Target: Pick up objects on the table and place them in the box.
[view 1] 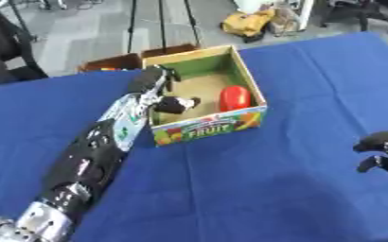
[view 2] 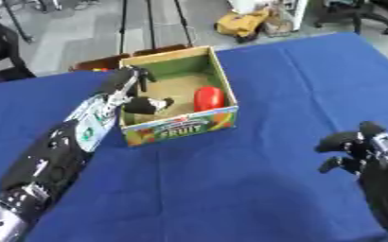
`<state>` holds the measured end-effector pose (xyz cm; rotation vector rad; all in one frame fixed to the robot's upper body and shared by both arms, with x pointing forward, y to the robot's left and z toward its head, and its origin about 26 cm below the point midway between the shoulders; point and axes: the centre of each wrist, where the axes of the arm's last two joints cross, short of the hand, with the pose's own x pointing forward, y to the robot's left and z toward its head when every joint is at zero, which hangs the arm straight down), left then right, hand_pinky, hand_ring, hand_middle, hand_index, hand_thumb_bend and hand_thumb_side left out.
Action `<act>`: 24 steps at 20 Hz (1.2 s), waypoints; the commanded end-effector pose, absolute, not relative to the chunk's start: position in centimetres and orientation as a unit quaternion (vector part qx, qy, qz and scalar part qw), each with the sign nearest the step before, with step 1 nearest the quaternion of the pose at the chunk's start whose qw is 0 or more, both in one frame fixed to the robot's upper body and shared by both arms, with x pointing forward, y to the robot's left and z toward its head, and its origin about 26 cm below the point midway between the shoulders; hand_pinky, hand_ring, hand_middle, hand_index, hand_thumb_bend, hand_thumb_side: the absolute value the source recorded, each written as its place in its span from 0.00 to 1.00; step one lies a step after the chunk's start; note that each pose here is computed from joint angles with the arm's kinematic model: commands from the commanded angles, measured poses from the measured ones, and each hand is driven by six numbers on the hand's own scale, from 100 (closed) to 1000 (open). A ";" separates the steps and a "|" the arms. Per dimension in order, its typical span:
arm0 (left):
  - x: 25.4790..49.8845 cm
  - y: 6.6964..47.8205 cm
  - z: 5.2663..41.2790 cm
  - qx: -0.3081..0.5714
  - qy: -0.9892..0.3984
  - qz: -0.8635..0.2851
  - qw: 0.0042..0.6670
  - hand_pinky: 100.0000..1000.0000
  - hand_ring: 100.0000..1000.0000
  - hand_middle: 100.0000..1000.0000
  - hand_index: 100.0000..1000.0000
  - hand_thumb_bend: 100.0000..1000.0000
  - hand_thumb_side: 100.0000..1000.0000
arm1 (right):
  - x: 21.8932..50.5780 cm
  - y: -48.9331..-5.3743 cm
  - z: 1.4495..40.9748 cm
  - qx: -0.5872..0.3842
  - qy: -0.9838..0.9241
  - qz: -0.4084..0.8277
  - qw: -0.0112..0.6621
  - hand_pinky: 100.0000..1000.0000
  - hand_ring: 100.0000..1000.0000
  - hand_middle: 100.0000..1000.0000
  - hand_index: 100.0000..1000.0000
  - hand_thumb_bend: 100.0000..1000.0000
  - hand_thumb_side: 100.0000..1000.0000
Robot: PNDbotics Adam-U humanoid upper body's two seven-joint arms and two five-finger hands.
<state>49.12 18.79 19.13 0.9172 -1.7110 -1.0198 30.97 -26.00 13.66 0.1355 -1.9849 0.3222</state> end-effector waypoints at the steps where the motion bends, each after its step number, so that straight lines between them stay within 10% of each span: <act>1: 48.4 19.7 22.5 0.372 -0.738 -0.377 0.418 0.42 0.33 0.40 0.71 0.60 0.53 | 30.9 -26.4 14.3 0.048 -0.838 0.140 0.525 0.39 0.61 0.54 0.55 0.00 0.98; 24: 39.7 22.6 18.1 0.229 -0.858 -0.201 0.413 0.42 0.31 0.38 0.68 0.60 0.60 | 30.8 -27.4 14.5 0.023 -0.847 0.115 0.519 0.39 0.61 0.54 0.55 0.00 0.98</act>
